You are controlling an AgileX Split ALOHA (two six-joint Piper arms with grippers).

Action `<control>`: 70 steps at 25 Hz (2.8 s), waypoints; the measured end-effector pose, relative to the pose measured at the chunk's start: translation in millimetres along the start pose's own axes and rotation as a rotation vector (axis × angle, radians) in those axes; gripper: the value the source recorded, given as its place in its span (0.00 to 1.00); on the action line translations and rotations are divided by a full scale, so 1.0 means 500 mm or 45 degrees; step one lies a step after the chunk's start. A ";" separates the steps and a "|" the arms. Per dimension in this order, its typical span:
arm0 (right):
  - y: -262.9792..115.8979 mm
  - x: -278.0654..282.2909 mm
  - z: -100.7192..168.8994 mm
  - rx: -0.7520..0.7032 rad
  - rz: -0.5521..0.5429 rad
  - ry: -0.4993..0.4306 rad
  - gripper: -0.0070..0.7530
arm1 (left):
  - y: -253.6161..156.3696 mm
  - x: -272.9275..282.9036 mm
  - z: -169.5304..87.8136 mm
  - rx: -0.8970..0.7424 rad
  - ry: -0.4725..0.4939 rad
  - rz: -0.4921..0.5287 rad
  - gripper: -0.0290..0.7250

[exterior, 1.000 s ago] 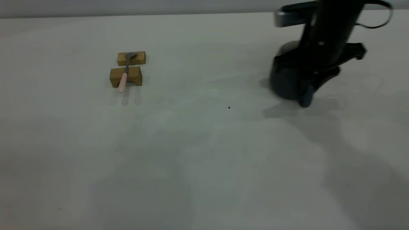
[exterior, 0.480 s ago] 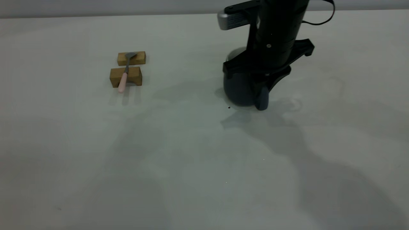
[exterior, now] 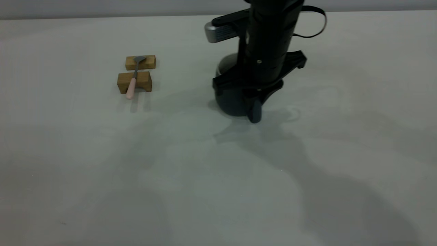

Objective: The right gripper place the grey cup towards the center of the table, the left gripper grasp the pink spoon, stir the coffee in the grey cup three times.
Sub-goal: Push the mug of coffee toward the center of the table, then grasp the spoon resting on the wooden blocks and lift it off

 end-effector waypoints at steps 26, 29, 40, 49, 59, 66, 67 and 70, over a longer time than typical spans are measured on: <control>-0.049 0.564 -0.031 0.201 0.088 -0.023 0.94 | 0.000 0.000 0.000 0.000 0.000 0.001 0.67; -0.072 0.619 -0.027 0.294 0.022 0.000 0.94 | 0.000 0.000 0.000 0.000 0.000 0.001 0.67; -0.320 0.706 -0.025 0.415 -0.057 0.030 0.92 | 0.000 0.000 0.000 0.000 0.000 0.001 0.67; -0.501 0.736 -0.074 0.105 -0.555 -0.158 0.87 | 0.000 0.000 0.000 0.000 0.000 0.001 0.67; -0.598 0.751 -0.091 -0.242 -0.836 -0.456 0.85 | 0.000 0.000 0.000 0.000 0.000 0.001 0.67; -0.622 0.751 -0.084 -0.321 -0.847 -0.508 0.84 | 0.000 0.000 0.000 0.000 0.000 0.001 0.67; -0.624 0.747 -0.083 -0.328 -0.834 -0.498 0.84 | 0.000 0.000 0.000 0.000 0.000 0.001 0.67; -0.628 0.741 -0.081 -0.336 -0.811 -0.487 0.84 | 0.000 0.000 0.000 0.000 0.000 0.001 0.67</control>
Point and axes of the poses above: a point on each arm's last joint axis where the gripper is mounted, x pointing back along that axis away from the gripper, z along the wrist's bending axis when the last joint is at zero, y = z × x, the point moved 7 cm from there along -x, pointing out along that axis toward the gripper, and after that the axes turned 10 degrees about x, right-handed, at the moved point
